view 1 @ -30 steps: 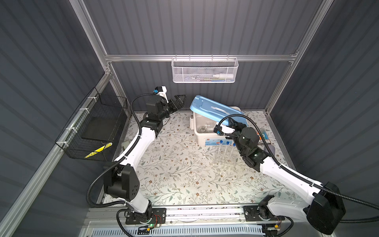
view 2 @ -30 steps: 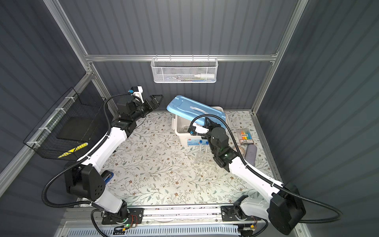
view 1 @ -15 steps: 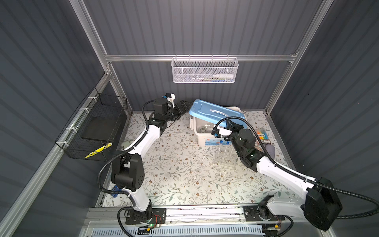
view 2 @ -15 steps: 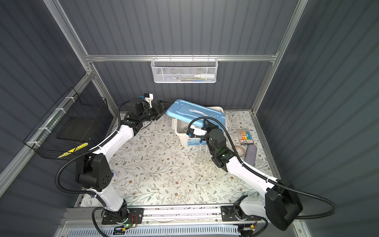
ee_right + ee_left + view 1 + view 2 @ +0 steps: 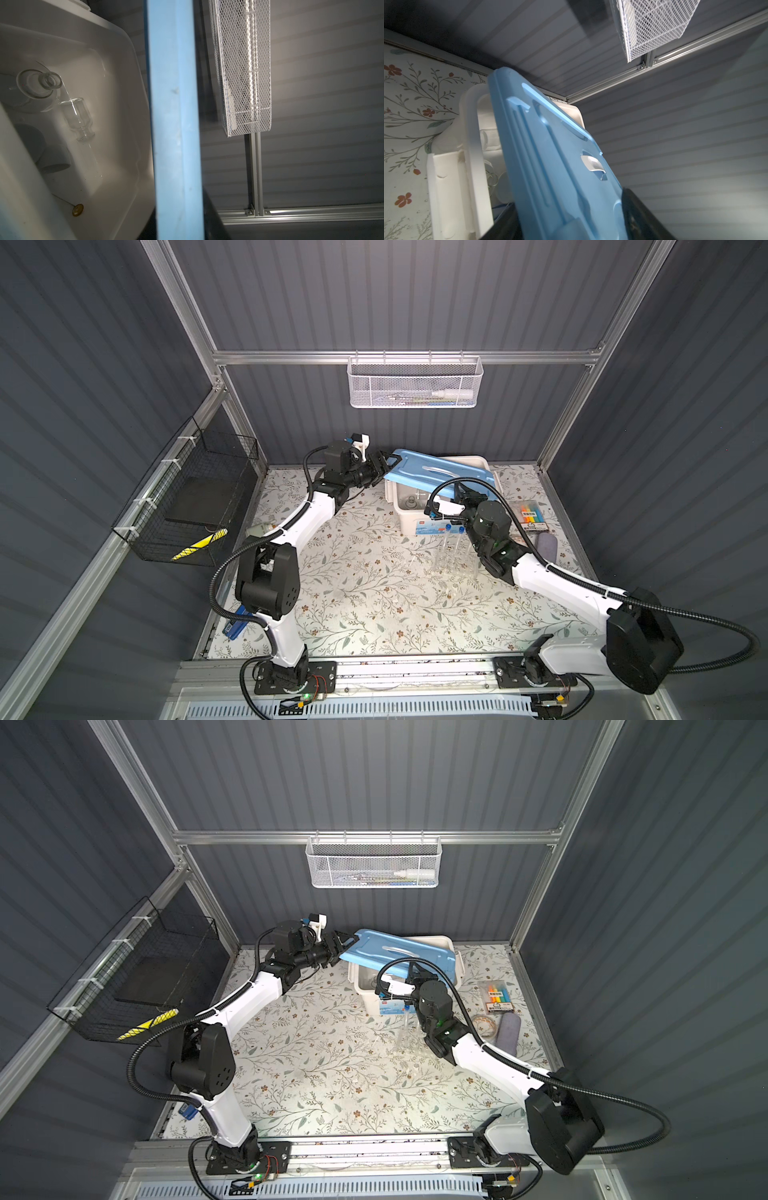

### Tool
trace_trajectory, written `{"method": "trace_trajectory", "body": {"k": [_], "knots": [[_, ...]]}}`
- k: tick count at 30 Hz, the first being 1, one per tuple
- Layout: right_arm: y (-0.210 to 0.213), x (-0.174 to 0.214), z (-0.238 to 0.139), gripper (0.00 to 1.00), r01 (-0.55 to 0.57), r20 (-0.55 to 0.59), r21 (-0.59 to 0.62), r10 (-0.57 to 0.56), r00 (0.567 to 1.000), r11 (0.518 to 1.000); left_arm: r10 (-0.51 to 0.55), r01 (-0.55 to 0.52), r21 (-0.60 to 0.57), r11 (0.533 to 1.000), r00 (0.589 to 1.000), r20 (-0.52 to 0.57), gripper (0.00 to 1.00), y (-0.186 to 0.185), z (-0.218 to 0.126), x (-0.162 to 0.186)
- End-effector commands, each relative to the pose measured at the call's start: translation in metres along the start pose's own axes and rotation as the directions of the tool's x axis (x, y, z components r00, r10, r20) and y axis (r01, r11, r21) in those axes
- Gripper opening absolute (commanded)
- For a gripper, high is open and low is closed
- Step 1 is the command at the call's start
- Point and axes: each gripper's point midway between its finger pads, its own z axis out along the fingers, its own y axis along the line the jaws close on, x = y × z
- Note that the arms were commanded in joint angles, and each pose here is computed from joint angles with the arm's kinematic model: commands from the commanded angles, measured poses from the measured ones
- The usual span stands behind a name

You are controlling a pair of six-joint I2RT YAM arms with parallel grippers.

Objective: Organize the chemistry lab equipment

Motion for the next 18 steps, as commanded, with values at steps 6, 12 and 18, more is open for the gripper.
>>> {"method": "trace_trajectory", "body": {"k": [6,12,18], "knots": [[-0.02,-0.007,-0.006,0.32,-0.047,0.025,0.029,0.047,0.999,0.998,0.006,-0.005,0.081,0.997,1.0,-0.016,0.39,-0.007,0.001,0.009],[-0.01,0.008,-0.006,0.44,-0.092,-0.03,-0.069,0.09,0.995,0.993,-0.018,0.019,0.077,0.997,1.0,-0.017,0.36,0.002,0.001,0.015],[0.003,0.025,-0.009,0.53,-0.186,-0.085,-0.179,0.173,0.981,0.966,-0.038,0.039,0.054,0.998,0.999,-0.012,0.36,0.012,0.002,0.02]]}}
